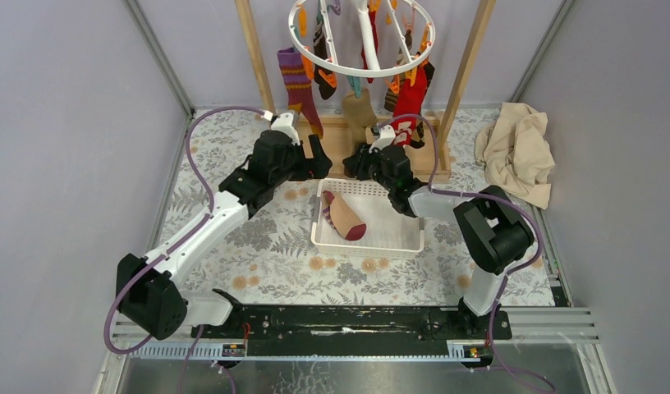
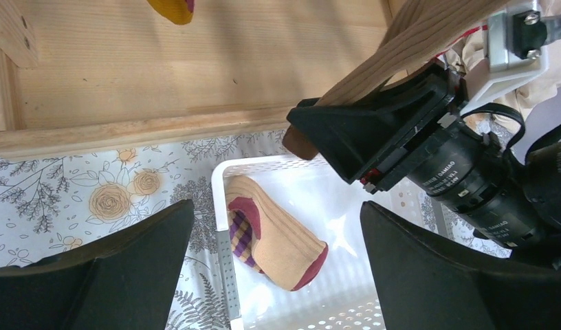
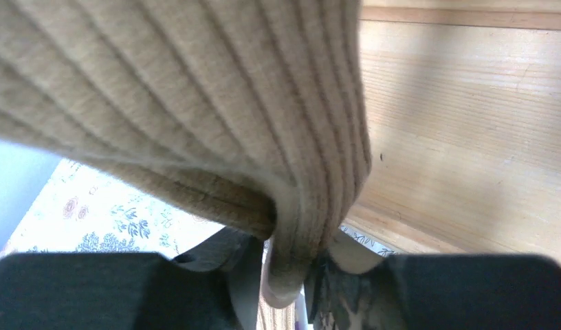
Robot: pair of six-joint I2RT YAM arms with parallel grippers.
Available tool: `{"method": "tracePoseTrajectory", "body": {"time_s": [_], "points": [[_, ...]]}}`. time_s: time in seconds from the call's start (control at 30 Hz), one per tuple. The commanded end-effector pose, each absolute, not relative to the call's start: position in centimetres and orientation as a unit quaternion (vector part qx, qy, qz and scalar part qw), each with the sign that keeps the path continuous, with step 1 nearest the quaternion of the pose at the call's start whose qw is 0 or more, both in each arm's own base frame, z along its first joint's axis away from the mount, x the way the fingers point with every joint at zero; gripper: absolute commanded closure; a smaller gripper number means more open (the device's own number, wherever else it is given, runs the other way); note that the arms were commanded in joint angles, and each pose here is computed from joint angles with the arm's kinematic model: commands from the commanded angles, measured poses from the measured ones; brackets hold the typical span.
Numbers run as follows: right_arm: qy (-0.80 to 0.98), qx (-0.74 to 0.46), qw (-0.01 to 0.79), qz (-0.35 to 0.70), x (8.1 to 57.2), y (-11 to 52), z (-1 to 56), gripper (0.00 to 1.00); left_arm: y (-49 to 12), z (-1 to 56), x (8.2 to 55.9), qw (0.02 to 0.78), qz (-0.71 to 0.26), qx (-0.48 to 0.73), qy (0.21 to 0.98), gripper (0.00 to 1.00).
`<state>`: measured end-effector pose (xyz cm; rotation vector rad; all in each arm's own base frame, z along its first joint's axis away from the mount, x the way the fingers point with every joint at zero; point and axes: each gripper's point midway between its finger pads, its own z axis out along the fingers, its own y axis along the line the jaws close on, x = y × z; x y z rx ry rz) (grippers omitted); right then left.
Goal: Remove the socks clipped to the hanger
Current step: Remove the sock from the hanger.
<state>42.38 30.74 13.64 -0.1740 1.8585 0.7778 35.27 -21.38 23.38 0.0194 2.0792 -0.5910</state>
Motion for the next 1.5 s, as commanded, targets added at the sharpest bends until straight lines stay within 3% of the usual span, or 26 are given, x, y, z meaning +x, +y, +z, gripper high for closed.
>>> {"method": "tracePoseTrajectory", "body": {"time_s": [0.0, 0.13, 0.2, 0.73, 1.17, 1.47], "points": [[0.726, -0.078, 0.587, 0.348, 42.8, 30.9, 20.6, 0.71, -20.5, 24.4, 35.1, 0.485, -0.232, 0.01, 0.843, 0.02], [0.732, -0.082, 0.586, 0.338, 41.4, 29.8, 21.9, 0.9, -20.9, 25.9, 35.1, 0.493, -0.247, 0.015, 0.834, 0.02], [0.734, -0.087, 0.581, 0.342, 40.5, 29.5, 22.5, 0.93, -21.4, 27.2, 35.1, 0.497, -0.262, 0.019, 0.827, 0.02], [0.739, -0.174, 0.431, 0.487, 30.0, 31.4, 25.3, 0.98, -24.1, 38.3, 35.0, 0.579, -0.338, 0.073, 0.738, 0.02], [0.766, -0.182, 0.405, 0.466, 28.7, 30.4, 26.1, 1.0, -27.1, 45.2, 35.3, 0.617, -0.383, 0.107, 0.678, 0.01], [0.766, -0.184, 0.407, 0.462, 28.3, 30.0, 26.7, 1.0, -28.4, 46.7, 37.4, 0.633, -0.387, 0.122, 0.659, 0.01]]}}
